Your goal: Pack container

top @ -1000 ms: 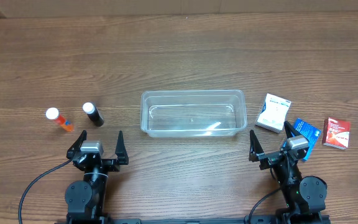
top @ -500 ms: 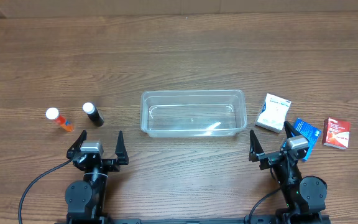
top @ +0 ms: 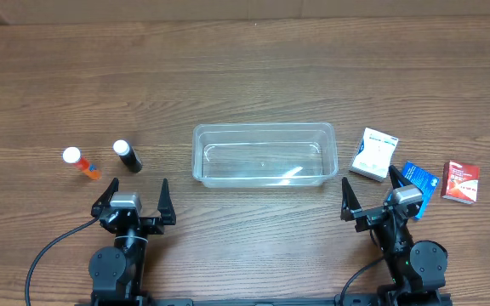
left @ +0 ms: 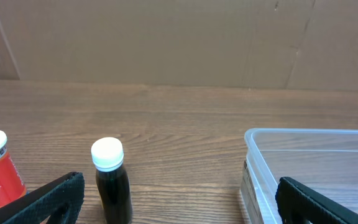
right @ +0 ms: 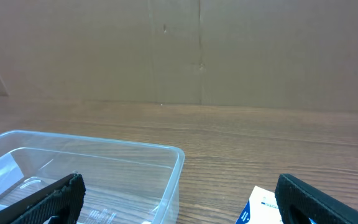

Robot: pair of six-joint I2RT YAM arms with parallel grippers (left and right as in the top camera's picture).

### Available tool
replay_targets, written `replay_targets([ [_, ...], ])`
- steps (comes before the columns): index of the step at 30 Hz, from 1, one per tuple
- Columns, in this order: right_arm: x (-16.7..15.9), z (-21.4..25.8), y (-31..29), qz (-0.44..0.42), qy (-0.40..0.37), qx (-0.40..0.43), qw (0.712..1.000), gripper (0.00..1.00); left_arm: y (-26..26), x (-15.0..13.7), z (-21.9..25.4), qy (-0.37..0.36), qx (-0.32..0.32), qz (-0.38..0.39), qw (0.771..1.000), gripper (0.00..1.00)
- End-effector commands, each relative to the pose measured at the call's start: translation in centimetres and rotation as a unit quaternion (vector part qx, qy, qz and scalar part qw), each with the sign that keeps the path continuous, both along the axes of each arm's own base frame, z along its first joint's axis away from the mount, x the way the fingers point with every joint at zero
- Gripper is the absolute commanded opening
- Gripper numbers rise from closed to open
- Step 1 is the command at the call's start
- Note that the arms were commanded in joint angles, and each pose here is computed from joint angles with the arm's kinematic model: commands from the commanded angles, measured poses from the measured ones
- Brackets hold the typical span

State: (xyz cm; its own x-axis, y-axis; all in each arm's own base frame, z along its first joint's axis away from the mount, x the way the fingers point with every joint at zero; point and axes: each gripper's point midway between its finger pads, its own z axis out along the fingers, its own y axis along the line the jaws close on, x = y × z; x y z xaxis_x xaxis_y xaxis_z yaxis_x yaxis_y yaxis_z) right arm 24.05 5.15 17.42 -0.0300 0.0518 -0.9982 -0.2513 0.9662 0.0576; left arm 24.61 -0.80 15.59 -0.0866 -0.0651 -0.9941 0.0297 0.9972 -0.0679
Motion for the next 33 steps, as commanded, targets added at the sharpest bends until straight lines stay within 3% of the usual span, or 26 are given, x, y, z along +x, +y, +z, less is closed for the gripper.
replay_targets([
  [1,0.0,-0.1,0.2,0.005,-0.002,0.000,1.000,1.00,0.2,0.0,0.0,-0.003,0.006,0.005,1.000,1.00],
  [11,-0.1,0.4,0.3,0.008,-0.010,0.012,1.000,1.00,0.2,0.0,0.1,-0.007,0.004,0.005,1.000,1.00],
  [16,0.0,0.4,0.2,0.004,-0.003,0.042,0.999,1.00,0.0,-0.2,0.6,0.000,-0.038,0.004,0.999,1.00],
  [23,-0.1,2.3,-0.4,-0.012,0.011,0.102,0.995,1.00,-0.1,-1.5,6.1,-0.003,-0.045,0.001,0.999,1.00],
  [27,0.4,4.2,-0.8,-0.026,0.024,0.111,0.993,1.00,0.0,-0.7,8.6,0.028,-0.044,0.006,0.999,1.00],
  [33,3.0,6.6,-1.1,-0.051,0.100,0.099,0.989,1.00,0.7,2.8,10.7,0.145,-0.035,0.033,0.988,1.00],
])
